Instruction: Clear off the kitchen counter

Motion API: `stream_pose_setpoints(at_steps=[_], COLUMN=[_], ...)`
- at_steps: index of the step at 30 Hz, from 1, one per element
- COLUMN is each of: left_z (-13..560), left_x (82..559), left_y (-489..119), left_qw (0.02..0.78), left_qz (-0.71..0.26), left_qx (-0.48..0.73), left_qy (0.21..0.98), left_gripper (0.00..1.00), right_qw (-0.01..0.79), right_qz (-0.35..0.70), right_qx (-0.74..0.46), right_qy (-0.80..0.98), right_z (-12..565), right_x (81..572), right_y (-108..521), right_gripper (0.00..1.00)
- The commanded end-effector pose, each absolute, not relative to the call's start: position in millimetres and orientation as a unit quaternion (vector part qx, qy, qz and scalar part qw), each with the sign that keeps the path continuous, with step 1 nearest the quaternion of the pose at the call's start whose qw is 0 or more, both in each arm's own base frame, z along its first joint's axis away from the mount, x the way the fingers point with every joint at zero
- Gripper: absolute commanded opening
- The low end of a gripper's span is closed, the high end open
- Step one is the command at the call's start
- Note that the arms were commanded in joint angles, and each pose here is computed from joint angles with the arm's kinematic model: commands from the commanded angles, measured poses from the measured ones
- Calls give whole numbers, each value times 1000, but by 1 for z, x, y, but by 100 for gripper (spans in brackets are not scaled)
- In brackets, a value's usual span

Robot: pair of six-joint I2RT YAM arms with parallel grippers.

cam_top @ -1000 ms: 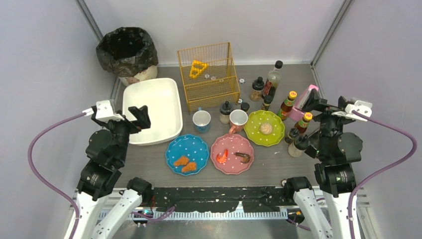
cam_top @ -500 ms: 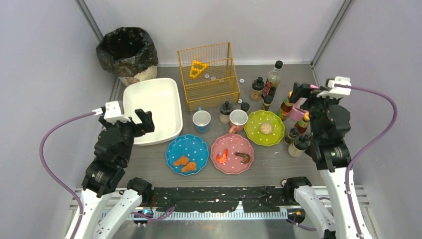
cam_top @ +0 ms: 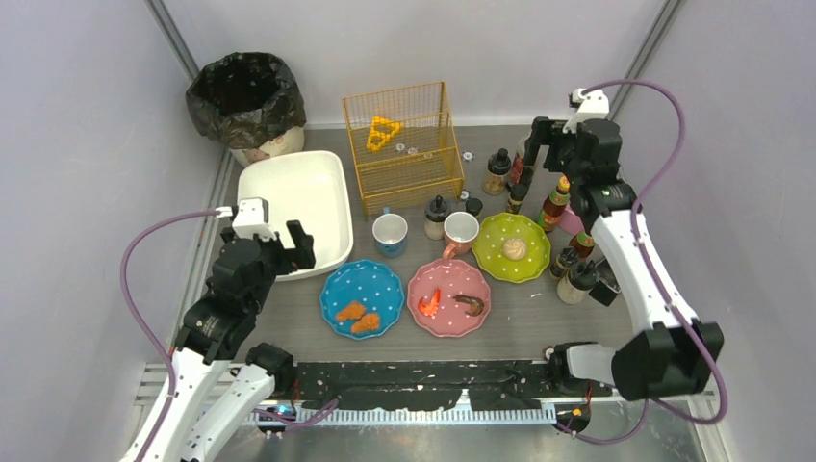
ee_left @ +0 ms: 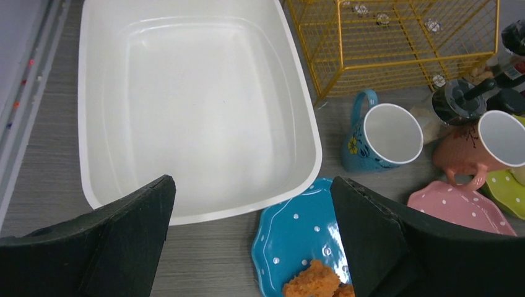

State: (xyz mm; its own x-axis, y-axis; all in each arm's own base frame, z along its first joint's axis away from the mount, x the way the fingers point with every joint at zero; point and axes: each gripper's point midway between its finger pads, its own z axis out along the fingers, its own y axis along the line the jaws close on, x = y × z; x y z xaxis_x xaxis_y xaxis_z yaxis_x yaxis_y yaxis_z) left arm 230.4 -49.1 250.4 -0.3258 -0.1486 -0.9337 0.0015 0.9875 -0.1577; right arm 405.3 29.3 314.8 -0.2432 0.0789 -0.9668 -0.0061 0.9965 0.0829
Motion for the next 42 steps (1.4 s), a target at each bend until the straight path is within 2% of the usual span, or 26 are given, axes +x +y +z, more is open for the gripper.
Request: stream_pose_setpoints(at_steps=[1, 4, 14, 20, 26, 33, 42], left_z=[246, 240, 265, 286, 293, 293, 287], left_x=[229, 233, 256, 262, 273, 282, 284], left_y=[-58, -59, -66, -69, -71, -69, -68], left_qw=[576, 571, 574, 593, 607, 600, 596], left_qz=[-93, -87, -78, -95, -72, -43, -39], left_qx=[-46, -48, -47, -59, -18, 0, -6], left_qy=[811, 815, 814, 797, 791, 799, 802], left_gripper=[99, 99, 100, 100, 100, 99, 100], right_qw=[662, 669, 707, 696, 697, 694, 703], right_qz=[35, 46, 39, 40, 28, 2, -5], right_qx=[0, -8, -14, -20, -7, -7, -23], right_qy=[749, 742, 706, 717, 717, 720, 711], right_z=[342, 330, 298, 268, 244, 234, 248], right_x=[442, 465, 512, 533, 549, 562, 556], right_y=[30, 30, 28, 30, 25, 17, 18], right_gripper=[97, 100, 93, 86, 77, 74, 51])
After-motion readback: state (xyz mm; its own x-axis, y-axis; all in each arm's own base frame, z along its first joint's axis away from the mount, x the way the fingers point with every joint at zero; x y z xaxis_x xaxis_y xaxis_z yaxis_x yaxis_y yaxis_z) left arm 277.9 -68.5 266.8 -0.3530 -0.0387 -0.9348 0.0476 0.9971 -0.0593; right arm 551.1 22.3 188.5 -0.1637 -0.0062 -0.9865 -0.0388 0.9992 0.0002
